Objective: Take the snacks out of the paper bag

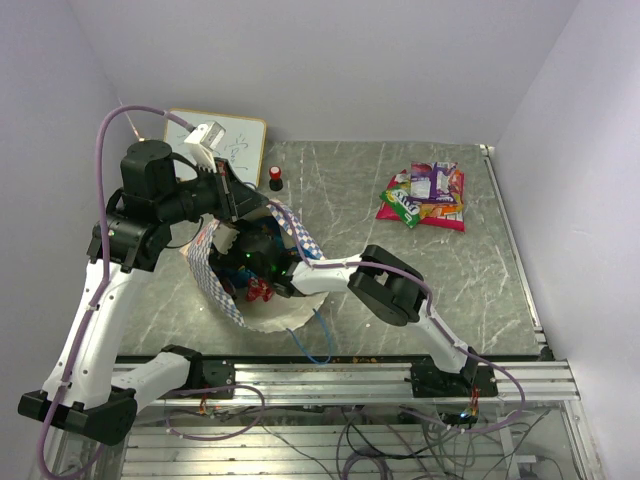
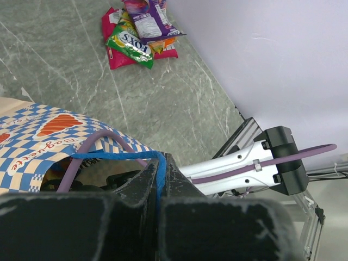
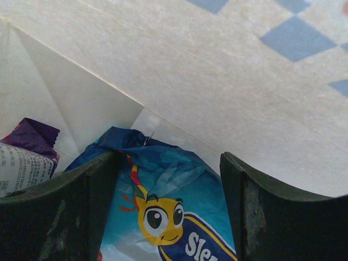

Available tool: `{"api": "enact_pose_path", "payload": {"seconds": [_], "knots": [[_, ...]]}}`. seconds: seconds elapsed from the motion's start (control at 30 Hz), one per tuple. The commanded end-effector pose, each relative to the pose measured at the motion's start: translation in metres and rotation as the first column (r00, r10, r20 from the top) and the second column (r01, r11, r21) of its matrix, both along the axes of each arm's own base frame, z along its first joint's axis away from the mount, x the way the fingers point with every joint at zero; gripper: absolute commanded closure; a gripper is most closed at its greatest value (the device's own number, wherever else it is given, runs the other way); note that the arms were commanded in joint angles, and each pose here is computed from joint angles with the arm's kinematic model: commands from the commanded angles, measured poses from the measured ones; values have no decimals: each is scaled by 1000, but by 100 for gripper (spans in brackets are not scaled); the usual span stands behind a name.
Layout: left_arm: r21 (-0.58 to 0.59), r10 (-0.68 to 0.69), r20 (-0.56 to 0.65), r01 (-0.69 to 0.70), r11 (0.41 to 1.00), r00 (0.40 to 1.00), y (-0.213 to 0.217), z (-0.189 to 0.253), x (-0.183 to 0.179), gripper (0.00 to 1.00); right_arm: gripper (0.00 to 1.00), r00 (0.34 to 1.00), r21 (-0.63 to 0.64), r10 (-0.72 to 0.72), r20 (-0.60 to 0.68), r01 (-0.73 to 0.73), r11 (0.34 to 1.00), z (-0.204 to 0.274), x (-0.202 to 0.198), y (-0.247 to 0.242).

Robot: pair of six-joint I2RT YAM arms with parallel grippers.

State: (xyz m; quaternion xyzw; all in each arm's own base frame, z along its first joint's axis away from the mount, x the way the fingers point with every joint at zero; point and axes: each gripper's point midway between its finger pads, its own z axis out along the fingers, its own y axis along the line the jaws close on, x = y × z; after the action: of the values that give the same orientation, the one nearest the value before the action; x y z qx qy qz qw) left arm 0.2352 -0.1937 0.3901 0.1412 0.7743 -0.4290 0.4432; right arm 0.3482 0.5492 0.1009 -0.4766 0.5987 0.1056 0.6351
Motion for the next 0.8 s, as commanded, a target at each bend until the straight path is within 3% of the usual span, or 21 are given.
{"api": "enact_pose_path", "payload": {"seconds": [0.0,0.17,0.5,0.77], "knots": [[-33,-27,63,30,999,998,-3,19,-10,93,30,999,-27,-36,-18,35,999,-23,7,-11],[-28,6,86,-4,1000,996,3,23,-14,93,48,998,-34,-8,-55,6,999,-29,1,-9],[-25,29,99,-27,999,995,9,24,-20,93,96,996,-45,12,-91,-16,999,-30,-6,-13],[-7,67,72,-66,998,995,13,16,-17,93,100,995,-8,39,-90,-40,999,3,-17,-22]]}}
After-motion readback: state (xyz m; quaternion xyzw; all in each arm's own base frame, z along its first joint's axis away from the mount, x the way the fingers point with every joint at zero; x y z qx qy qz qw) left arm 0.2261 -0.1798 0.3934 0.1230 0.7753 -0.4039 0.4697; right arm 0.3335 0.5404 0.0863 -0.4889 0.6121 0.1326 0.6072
